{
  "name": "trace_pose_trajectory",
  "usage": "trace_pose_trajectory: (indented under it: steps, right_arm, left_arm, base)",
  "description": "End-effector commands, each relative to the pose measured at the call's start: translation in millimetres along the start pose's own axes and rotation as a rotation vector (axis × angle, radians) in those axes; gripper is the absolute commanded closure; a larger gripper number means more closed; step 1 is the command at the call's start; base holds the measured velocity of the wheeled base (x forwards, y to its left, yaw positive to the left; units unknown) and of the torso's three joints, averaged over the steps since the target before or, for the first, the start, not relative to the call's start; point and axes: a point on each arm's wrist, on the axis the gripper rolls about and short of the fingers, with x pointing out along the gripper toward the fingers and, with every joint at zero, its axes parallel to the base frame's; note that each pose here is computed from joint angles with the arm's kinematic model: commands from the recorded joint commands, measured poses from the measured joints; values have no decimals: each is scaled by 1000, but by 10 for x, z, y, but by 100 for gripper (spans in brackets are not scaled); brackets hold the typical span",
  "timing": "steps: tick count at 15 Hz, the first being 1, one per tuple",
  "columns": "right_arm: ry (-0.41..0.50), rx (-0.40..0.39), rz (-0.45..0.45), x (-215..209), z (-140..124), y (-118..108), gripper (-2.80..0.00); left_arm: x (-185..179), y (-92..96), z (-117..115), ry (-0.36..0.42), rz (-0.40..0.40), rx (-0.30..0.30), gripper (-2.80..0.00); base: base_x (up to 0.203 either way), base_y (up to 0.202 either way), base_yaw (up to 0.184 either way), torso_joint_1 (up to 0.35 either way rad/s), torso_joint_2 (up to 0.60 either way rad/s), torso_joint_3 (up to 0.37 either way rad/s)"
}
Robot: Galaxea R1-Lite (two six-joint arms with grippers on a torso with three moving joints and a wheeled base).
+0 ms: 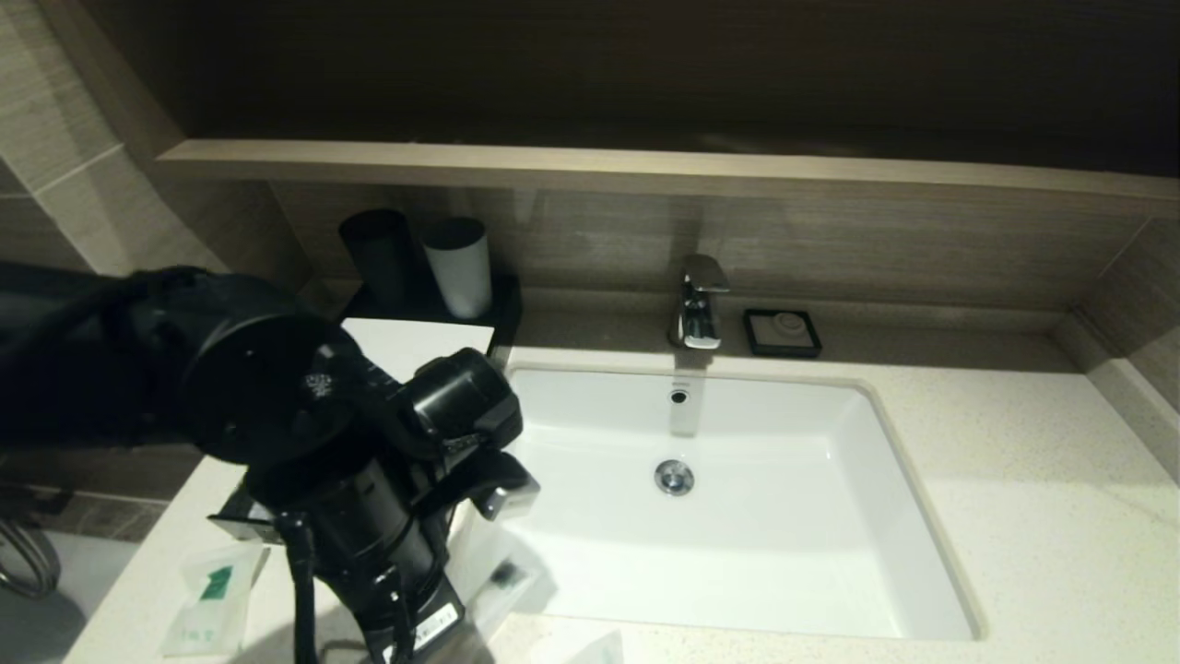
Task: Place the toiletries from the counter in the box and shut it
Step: Pick up the bathroom toiletry
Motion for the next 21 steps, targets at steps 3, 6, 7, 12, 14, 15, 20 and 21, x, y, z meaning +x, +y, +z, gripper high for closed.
trace_pose_trajectory:
  steps: [3,6,7,12,14,15,20,21]
  right_arm:
    - [1,0,0,0,0,0,0]
    - [1,0,0,0,0,0,0]
    - [1,0,0,0,0,0,0]
    - [1,0,0,0,0,0,0]
    - [1,0,0,0,0,0,0]
    - [1,0,0,0,0,0,0]
    - [1,0,0,0,0,0,0]
    - [1,0,0,0,0,0,0]
  left_arm:
    - [124,-88,162,49,34,-8,0]
    - [153,-129,245,50,53,6,0]
    - [173,-131,271,55,54,8,0]
    - [271,-132,344,84,79,12,0]
    - [292,-137,355,89,78,14,0]
    - [302,-141,360,91,78,14,0]
    - [330,-172,406,92,78,11,0]
    - [324,-171,411,89,80,6,0]
  base:
    - [0,0,0,0,0,0]
    - [0,0,0,0,0,0]
    - [0,0,0,0,0,0]
    - [0,0,0,0,0,0]
    - [0,0,0,0,0,0]
    - [0,0,0,0,0,0]
    - [0,0,0,0,0,0]
    - [0,0,0,0,0,0]
